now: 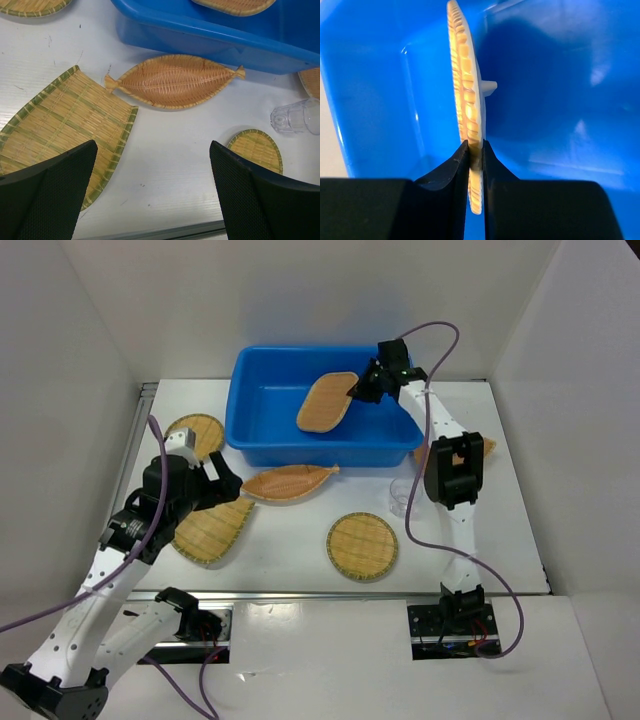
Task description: Place the mixed dishes into the plastic bin
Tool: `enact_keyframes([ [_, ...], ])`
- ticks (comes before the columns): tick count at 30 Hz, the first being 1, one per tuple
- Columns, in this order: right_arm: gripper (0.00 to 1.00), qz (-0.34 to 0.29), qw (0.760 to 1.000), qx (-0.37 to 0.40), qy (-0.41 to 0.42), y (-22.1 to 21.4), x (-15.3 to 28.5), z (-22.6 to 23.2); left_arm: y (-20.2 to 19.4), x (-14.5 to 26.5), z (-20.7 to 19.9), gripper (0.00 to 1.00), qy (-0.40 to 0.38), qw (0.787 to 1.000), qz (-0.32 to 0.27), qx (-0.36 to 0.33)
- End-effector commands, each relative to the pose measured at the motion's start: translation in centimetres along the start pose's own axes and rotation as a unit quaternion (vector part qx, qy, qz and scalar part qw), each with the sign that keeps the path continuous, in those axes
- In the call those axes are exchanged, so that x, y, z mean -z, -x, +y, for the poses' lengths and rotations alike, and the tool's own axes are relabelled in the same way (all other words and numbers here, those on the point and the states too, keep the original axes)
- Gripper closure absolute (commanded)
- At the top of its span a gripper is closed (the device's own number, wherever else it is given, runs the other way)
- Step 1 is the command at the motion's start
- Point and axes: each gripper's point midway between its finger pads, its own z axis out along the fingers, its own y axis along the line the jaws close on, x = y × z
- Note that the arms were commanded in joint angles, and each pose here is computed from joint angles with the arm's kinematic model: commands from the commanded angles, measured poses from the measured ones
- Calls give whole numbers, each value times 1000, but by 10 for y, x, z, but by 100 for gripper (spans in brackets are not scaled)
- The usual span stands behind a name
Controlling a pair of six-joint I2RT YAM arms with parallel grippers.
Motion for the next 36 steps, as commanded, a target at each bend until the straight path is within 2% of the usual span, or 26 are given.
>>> enact_keyframes([
  [1, 100, 24, 998, 9, 62, 2, -6, 23, 9, -6, -3, 0, -4, 1000, -20, -12],
  [6, 100, 33, 999, 2, 37, -3, -21, 9, 8, -8, -3, 0, -2, 1000, -16, -13],
  [9, 81, 52, 999, 6, 3, -13, -35, -10, 7, -10, -2, 0, 0, 1000, -12, -13],
  [13, 79, 66, 997, 12, -25, -25, -52, -33, 7, -10, -1, 0, 4, 1000, -14, -13],
  [14, 73, 66, 997, 12, -25, -25, -52, -33, 8, -10, 1, 0, 8, 1000, -16, -13],
  [20, 58, 58, 997, 23, -33, -25, -61, -42, 9, -10, 2, 0, 13, 1000, -18, -18],
  [21, 53, 55, 998, 24, -30, -22, -60, -39, 11, -11, 1, 0, 10, 1000, -22, -17],
  [23, 53, 37, 998, 32, -36, -12, -56, -36, 11, -11, 1, 0, 10, 1000, -22, -17],
  [27, 45, -56, 994, 84, -35, 34, -13, 3, 12, -13, 6, 0, 25, 999, -25, -22],
  [29, 40, -111, 987, 111, -25, 60, 31, 34, 10, -16, 7, 0, 28, 999, -21, -23],
  [31, 40, -120, 985, 120, -20, 61, 53, 46, 10, -21, 7, 0, 30, 999, -17, -28],
  [32, 38, -140, 982, 128, 1, 71, 86, 65, 12, -21, 6, 0, 28, 999, -21, -28],
  [34, 38, -126, 982, 141, 13, 46, 96, 69, 14, -21, 5, 0, 26, 999, -25, -27],
  [35, 37, -152, 977, 145, 38, 50, 137, 89, 17, -22, 6, 0, 27, 999, -30, -24],
  [36, 37, -157, 975, 154, 45, 42, 150, 95, 14, -23, 9, 0, 35, 999, -29, -15],
])
